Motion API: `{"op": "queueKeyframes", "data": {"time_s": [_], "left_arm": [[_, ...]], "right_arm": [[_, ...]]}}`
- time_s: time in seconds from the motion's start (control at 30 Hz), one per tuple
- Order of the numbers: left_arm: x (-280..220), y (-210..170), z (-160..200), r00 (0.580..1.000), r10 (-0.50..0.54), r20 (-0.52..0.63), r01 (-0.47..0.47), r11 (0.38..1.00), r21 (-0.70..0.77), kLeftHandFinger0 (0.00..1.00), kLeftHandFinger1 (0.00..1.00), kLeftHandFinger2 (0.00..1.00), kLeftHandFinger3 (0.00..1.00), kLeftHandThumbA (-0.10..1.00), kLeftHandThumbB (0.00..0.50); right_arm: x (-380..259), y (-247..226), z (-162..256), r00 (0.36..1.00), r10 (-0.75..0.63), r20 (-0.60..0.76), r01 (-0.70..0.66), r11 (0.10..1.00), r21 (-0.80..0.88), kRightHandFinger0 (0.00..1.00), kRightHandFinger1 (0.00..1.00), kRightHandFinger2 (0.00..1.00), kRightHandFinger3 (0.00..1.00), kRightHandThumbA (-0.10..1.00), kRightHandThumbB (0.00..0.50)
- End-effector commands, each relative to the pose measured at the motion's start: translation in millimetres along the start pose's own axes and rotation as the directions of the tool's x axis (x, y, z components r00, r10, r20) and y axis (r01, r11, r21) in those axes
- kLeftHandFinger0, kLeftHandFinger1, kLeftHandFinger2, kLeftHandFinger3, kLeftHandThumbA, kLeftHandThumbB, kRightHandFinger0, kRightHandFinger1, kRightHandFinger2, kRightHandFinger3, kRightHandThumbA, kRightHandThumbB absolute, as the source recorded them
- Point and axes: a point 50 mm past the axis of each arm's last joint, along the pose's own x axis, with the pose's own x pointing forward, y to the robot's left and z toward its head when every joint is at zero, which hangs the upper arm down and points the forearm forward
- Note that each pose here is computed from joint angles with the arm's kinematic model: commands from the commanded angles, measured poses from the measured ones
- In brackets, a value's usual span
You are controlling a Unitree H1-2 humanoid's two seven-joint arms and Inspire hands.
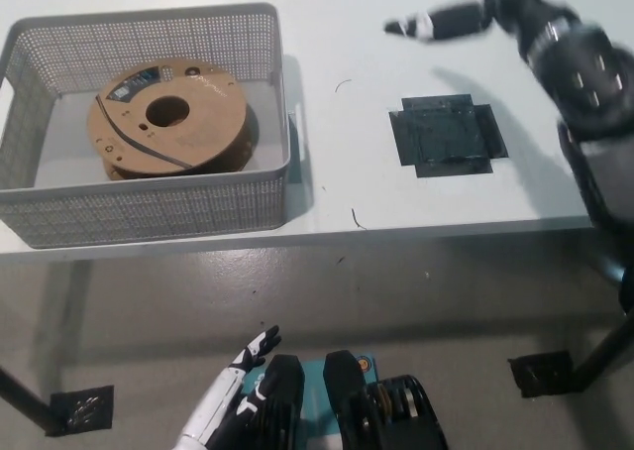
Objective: Use the right hand to pick up a 3d printing filament and place it into a container on the left side
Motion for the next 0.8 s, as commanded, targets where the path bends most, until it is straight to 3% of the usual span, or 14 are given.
{"op": "queueKeyframes", "data": {"time_s": [0.0,0.17,0.2,0.27,0.33,0.47,0.53,0.73,0.77], "left_arm": [[4.9,6.5,6.5,0.993,0.078,0.088,-0.072,0.995,-0.07,1.0,1.0,1.0,1.0,1.0,0.282],[5.2,7.4,5.3,0.992,0.09,0.083,-0.082,0.993,-0.09,1.0,1.0,1.0,1.0,1.0,0.295],[3.3,7.7,4.8,0.993,0.09,0.082,-0.083,0.992,-0.09,1.0,1.0,1.0,1.0,1.0,0.287],[1.9,7.3,4.0,0.993,0.089,0.078,-0.083,0.993,-0.085,1.0,1.0,1.0,1.0,1.0,0.284],[1.3,6.5,3.9,0.993,0.085,0.078,-0.079,0.993,-0.083,1.0,1.0,1.0,1.0,1.0,0.277],[1.2,7.6,2.8,0.994,0.082,0.075,-0.075,0.993,-0.088,1.0,1.0,1.0,1.0,1.0,0.276],[1.1,9.6,2.4,0.994,0.082,0.075,-0.076,0.994,-0.082,1.0,1.0,1.0,1.0,1.0,0.273],[0.2,12.3,-0.2,0.993,0.096,0.065,-0.09,0.992,-0.091,1.0,1.0,1.0,1.0,1.0,0.284],[0.9,12.8,-0.3,0.993,0.097,0.065,-0.091,0.991,-0.094,1.0,1.0,1.0,1.0,1.0,0.283]], "right_arm": [[-169.5,-65.6,161.5,0.743,-0.208,0.636,0.065,0.968,0.24,1.0,1.0,1.0,1.0,1.0,0.334],[-212.6,-29.0,151.3,0.694,-0.258,0.672,0.001,0.934,0.358,1.0,1.0,1.0,1.0,1.0,0.278],[-223.0,-15.4,147.2,0.687,-0.279,0.671,-0.007,0.921,0.39,1.0,1.0,1.0,1.0,1.0,0.307],[-232.1,0.2,141.8,0.683,-0.292,0.67,-0.026,0.907,0.421,1.0,1.0,1.0,1.0,1.0,0.318],[-238.0,21.4,129.8,0.707,-0.3,0.64,-0.064,0.874,0.481,1.0,1.0,1.0,1.0,1.0,0.348],[-246.4,53.1,106.7,0.774,-0.285,0.565,-0.074,0.846,0.528,1.0,1.0,1.0,1.0,1.0,0.309],[-249.4,64.2,96.3,0.805,-0.286,0.52,-0.062,0.83,0.554,1.0,1.0,1.0,1.0,1.0,0.327],[-265.8,104.9,45.1,0.91,-0.277,0.307,0.04,0.799,0.6,1.0,1.0,1.0,1.0,1.0,0.202],[-266.2,109.6,36.1,0.918,-0.276,0.286,0.056,0.803,0.593,1.0,1.0,1.0,1.0,1.0,0.163]]}}
